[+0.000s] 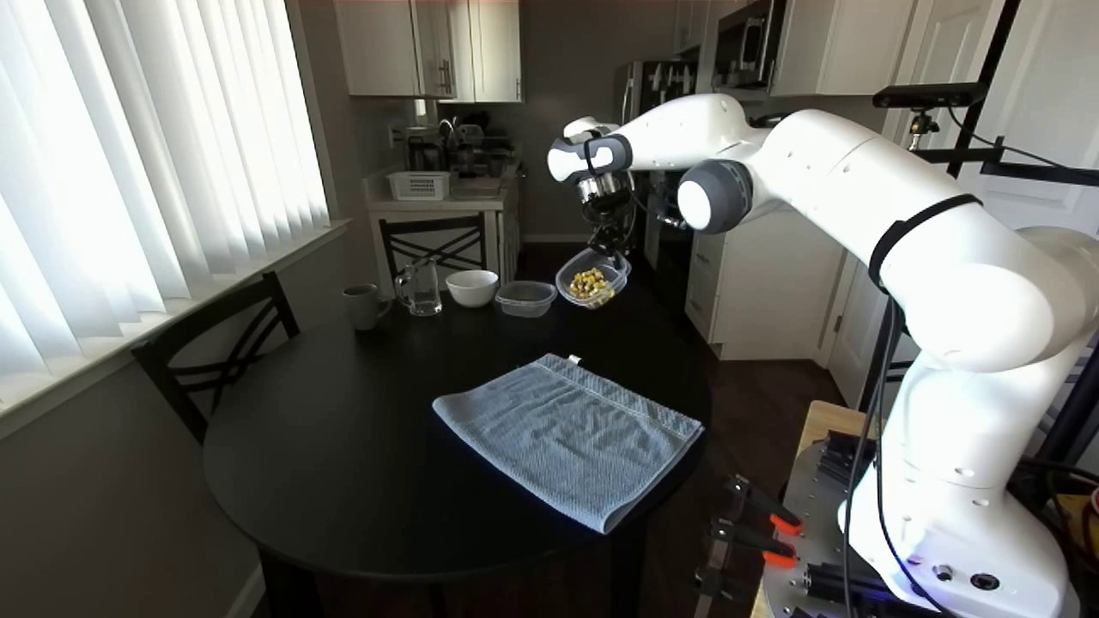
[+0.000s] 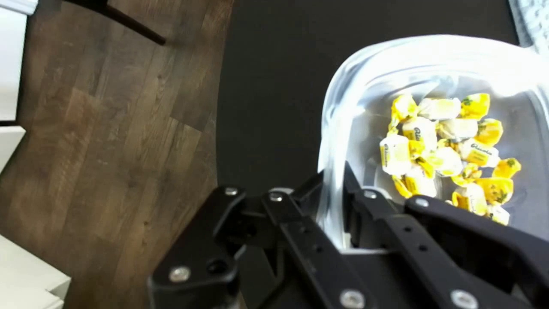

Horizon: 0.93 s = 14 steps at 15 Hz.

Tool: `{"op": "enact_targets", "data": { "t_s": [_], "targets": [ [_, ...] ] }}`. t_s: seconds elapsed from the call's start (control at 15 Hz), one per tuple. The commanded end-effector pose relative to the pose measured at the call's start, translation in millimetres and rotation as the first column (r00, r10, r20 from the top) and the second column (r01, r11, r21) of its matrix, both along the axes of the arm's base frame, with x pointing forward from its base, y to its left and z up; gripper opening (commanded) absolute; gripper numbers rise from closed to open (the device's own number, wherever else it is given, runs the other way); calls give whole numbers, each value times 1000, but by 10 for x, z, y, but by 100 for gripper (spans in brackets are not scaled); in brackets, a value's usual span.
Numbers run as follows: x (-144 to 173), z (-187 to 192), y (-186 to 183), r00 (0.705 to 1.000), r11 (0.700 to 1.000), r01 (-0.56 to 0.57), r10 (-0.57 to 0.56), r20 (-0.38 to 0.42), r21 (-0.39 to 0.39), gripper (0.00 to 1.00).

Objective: Pour the contents of the lunchbox onto the blue towel on the table

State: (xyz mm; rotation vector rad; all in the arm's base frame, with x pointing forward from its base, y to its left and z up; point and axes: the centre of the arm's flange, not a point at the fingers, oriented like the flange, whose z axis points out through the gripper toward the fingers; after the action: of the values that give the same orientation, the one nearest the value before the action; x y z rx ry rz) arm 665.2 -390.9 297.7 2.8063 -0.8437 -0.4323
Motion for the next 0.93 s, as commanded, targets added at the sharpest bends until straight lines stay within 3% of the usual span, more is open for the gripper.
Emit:
{"op": "enact_targets", "data": {
  "t_s": [0.0,0.2,0.33,0.47,0.6,0.87],
  "targets": [
    [16,159,68,982,984,-172,175,-68,54,1],
    [60,160,138,949,958,-265,279,-147,106,1],
    [109,145,234,927,953,-284,301,-224,104,1],
    [165,159,367,913,945,-311,326,-246,98,1],
    [247,182,538,898,916,-387,401,-179,108,1],
    [424,132,826,813,813,-568,579,-69,132,1]
  ]
}}
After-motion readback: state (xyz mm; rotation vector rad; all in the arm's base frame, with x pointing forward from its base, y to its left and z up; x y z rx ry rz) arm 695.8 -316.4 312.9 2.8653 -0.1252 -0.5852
